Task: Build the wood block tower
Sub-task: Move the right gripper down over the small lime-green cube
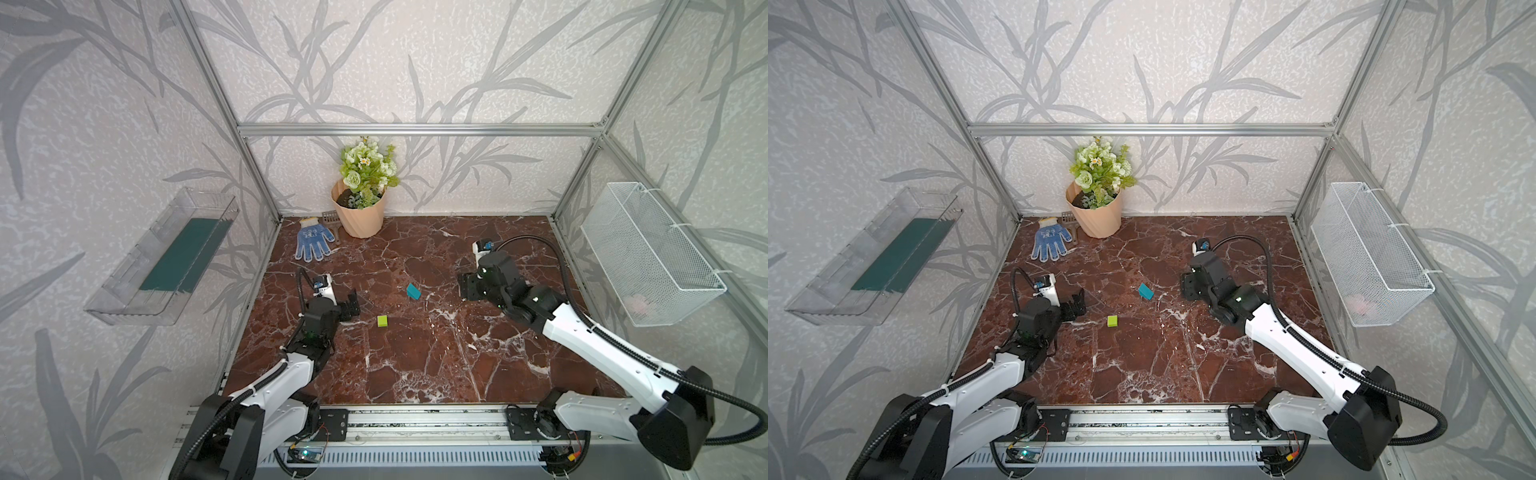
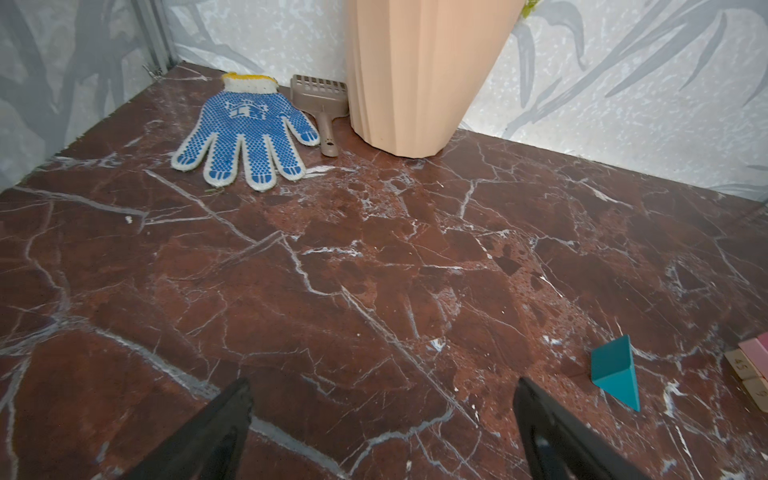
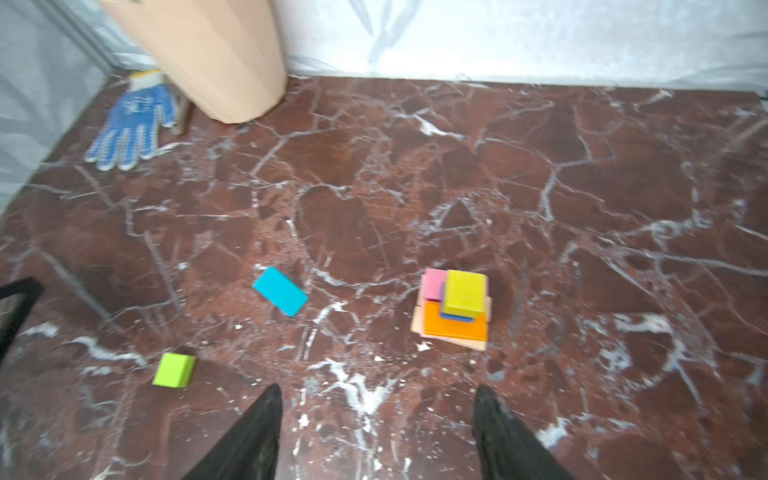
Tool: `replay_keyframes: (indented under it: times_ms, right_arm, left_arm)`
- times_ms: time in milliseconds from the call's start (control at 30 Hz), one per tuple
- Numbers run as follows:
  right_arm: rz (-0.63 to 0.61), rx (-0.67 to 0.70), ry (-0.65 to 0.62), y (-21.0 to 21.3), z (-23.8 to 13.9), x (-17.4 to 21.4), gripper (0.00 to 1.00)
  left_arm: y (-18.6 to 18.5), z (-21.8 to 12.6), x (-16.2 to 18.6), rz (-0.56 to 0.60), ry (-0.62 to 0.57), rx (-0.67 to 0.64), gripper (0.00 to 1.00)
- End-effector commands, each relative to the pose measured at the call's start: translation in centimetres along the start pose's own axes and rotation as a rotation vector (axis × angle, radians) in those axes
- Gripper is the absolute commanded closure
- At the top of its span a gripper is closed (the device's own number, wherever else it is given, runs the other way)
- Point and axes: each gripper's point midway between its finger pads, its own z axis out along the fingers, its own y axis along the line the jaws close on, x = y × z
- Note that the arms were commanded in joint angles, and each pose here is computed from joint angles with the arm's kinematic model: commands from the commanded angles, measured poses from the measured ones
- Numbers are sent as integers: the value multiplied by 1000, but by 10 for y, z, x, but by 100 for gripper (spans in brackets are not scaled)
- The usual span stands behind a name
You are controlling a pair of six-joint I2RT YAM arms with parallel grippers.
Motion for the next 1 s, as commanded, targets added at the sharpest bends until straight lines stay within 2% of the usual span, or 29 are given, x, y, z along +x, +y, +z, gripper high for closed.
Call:
replay_keyframes:
  times_ms: [0, 200, 333, 500, 800, 967]
  right_arm:
    - [-33, -113, -25, 61, 9, 5, 29]
    - [-150, -187, 193, 154, 56, 62, 31]
    - [-208, -173, 359, 190, 93, 105, 36]
    - [-252, -100, 455, 201, 127, 130, 38]
    - [-285, 20, 486, 192, 158, 148, 39]
    - [-286, 39, 506, 191, 169, 158, 40]
  left_arm:
    - [10, 1, -14, -36, -37, -73, 1]
    - [21, -3, -15, -61, -53, -134, 1]
    - [27, -4, -16, -77, -63, -160, 1]
    - [30, -4, -15, -84, -60, -173, 1]
    - [28, -3, -15, -81, -54, -162, 1]
    - [27, -2, -14, -79, -52, -157, 1]
